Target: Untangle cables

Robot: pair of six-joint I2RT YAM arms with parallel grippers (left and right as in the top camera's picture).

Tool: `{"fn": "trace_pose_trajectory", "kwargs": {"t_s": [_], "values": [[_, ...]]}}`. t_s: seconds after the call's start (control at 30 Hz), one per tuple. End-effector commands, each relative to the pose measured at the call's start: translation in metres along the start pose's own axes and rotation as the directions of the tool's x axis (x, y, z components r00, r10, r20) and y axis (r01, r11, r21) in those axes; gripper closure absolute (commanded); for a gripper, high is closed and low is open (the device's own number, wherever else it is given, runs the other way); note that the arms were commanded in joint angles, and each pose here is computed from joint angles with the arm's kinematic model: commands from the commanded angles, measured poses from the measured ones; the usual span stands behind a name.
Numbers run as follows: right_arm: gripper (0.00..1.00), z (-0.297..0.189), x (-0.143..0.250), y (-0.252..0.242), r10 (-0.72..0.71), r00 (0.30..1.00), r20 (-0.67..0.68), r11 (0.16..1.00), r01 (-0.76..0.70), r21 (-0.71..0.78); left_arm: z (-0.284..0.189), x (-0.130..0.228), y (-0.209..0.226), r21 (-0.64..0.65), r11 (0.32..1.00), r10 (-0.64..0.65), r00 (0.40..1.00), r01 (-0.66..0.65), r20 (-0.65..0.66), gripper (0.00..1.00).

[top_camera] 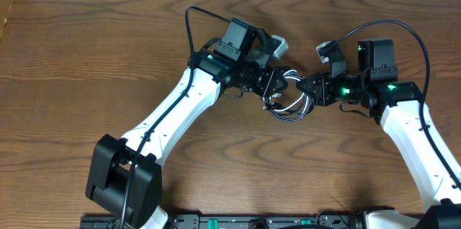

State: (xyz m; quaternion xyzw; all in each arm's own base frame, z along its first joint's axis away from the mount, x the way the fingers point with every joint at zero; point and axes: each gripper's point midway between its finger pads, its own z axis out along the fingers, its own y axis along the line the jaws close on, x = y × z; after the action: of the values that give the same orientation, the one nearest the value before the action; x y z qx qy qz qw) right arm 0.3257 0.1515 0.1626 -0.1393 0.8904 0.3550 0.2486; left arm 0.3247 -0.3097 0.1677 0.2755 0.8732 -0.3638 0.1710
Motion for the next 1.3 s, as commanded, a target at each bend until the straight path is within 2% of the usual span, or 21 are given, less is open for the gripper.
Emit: {"fn": "trace_pose_trajectory", "kwargs": {"t_s": [0.0, 0.03, 0.13, 0.2, 0.3, 0.37, 0.43, 0.7, 0.9, 1.1, 1.27], "values": [[0.99, -0.004, -0.002, 0.008, -0.009, 1.000, 0.011, 1.000, 0.009, -0.017, 0.002, 0.002, 0.002, -0.004, 1.000, -0.023, 1.000, 0.023, -0.003, 0.89], [0.99, -0.004, -0.002, 0.008, -0.009, 1.000, 0.012, 1.000, 0.009, -0.017, 0.002, 0.002, 0.002, -0.004, 1.000, -0.025, 1.000, 0.025, -0.005, 0.92], [0.97, -0.004, -0.002, 0.006, -0.007, 1.000, 0.012, 1.000, 0.007, -0.008, 0.002, 0.003, 0.002, -0.004, 1.000, -0.027, 1.000, 0.027, -0.008, 0.93], [0.81, -0.004, -0.002, -0.002, 0.029, 0.999, 0.015, 0.999, -0.029, 0.037, 0.001, 0.003, 0.003, -0.009, 1.000, -0.027, 1.000, 0.027, -0.007, 0.92], [0.44, -0.005, -0.003, -0.015, 0.102, 0.994, 0.030, 0.988, -0.105, 0.110, 0.001, 0.003, 0.003, -0.010, 1.000, -0.029, 1.000, 0.029, -0.008, 0.92], [0.29, -0.005, -0.004, -0.017, 0.119, 0.992, 0.038, 0.985, -0.123, 0.124, 0.001, 0.005, 0.010, -0.051, 0.998, -0.045, 0.999, 0.045, -0.014, 0.93], [0.22, -0.005, -0.005, -0.017, 0.116, 0.992, 0.041, 0.985, -0.120, 0.124, 0.000, 0.011, 0.022, -0.116, 0.991, -0.066, 0.997, 0.062, -0.027, 0.92], [0.22, -0.004, -0.010, -0.010, 0.099, 0.994, 0.053, 0.991, -0.103, 0.085, -0.008, 0.024, 0.054, -0.308, 0.930, -0.215, 0.976, 0.199, -0.018, 0.92], [0.37, 0.010, -0.001, -0.003, 0.033, 0.999, 0.001, 0.997, -0.033, 0.066, -0.008, 0.024, 0.054, -0.310, 0.917, -0.264, 0.965, 0.252, 0.002, 0.93], [0.42, 0.032, 0.013, -0.001, 0.015, 0.997, -0.074, 0.998, -0.011, 0.054, -0.008, 0.024, 0.054, -0.310, 0.910, -0.288, 0.958, 0.277, 0.009, 0.93], [0.48, 0.050, 0.029, -0.019, 0.051, 0.989, -0.140, 0.992, -0.034, 0.122, -0.008, 0.024, 0.054, -0.311, 0.910, -0.288, 0.958, 0.276, 0.009, 0.93]]}}
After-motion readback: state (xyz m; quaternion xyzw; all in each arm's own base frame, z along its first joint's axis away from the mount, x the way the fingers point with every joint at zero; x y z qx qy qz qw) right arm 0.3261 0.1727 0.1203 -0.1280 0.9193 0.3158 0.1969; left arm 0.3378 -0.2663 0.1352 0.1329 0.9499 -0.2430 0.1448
